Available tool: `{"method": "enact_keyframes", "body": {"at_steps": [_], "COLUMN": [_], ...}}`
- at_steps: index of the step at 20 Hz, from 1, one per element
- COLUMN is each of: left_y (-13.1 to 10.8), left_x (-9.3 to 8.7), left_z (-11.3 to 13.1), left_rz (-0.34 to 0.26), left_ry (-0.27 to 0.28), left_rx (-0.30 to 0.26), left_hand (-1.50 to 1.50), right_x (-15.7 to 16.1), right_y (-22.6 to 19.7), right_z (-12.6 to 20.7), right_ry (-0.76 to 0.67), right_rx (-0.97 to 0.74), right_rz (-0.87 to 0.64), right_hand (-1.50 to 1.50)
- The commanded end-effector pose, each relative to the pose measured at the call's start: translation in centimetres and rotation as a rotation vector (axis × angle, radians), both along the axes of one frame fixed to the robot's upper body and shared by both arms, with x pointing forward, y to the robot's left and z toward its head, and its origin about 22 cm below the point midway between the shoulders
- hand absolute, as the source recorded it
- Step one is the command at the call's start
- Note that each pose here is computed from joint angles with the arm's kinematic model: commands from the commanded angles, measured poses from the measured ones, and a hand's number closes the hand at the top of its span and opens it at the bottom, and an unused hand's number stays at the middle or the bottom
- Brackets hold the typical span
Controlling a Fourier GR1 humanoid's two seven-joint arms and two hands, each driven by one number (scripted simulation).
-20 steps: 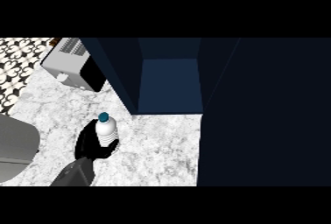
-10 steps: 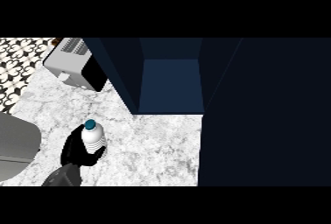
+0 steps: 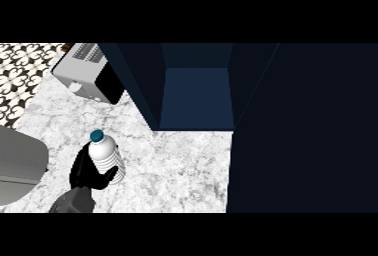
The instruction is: Pick up the bottled water, place it into the cabinet and close the cabinet
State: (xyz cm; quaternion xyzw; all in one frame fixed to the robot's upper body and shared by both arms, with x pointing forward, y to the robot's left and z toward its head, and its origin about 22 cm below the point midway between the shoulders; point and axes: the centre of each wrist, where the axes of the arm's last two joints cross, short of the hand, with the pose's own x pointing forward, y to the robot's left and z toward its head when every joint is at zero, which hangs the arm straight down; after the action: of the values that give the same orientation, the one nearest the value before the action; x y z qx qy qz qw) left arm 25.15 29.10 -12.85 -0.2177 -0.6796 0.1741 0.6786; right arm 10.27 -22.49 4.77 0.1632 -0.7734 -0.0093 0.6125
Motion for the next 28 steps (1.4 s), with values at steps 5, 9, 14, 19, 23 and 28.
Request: {"method": "enact_keyframes", "body": {"at_steps": [5, 9, 14, 19, 23, 28], "left_y": [-3.1, -7.6, -10.9, -13.9, -15.1, -18.7], "left_x": [0.2, 1.9, 3.0, 5.7, 6.8, 9.4], "left_z": [5.8, 8.0, 11.3, 15.1, 15.8, 18.9], "left_rz": [-0.052, -0.056, -0.071, -0.066, -0.076, -0.009], "left_ry": [-0.053, -0.104, -0.122, -0.144, -0.112, -0.200], "left_rx": [0.021, 0.047, 0.111, 0.164, 0.163, 0.321], "left_hand": [1.50, 1.50, 1.50, 1.50, 1.50, 1.50], "right_x": [-1.0, -0.8, -0.7, 0.4, 1.7, 0.3], "right_y": [0.0, 0.8, 0.9, 0.7, 1.8, 1.6], "right_z": [0.1, 0.2, -0.2, -0.4, -0.2, -0.4], "right_ry": [-0.002, 0.015, 0.009, 0.010, 0.010, 0.000], "right_rx": [0.006, 0.035, 0.044, 0.033, 0.040, 0.037], "right_rz": [0.021, 0.007, 0.030, 0.042, 0.024, 0.032], "right_hand": [-1.50, -1.50, -1.50, -1.50, -1.50, -1.50]}}
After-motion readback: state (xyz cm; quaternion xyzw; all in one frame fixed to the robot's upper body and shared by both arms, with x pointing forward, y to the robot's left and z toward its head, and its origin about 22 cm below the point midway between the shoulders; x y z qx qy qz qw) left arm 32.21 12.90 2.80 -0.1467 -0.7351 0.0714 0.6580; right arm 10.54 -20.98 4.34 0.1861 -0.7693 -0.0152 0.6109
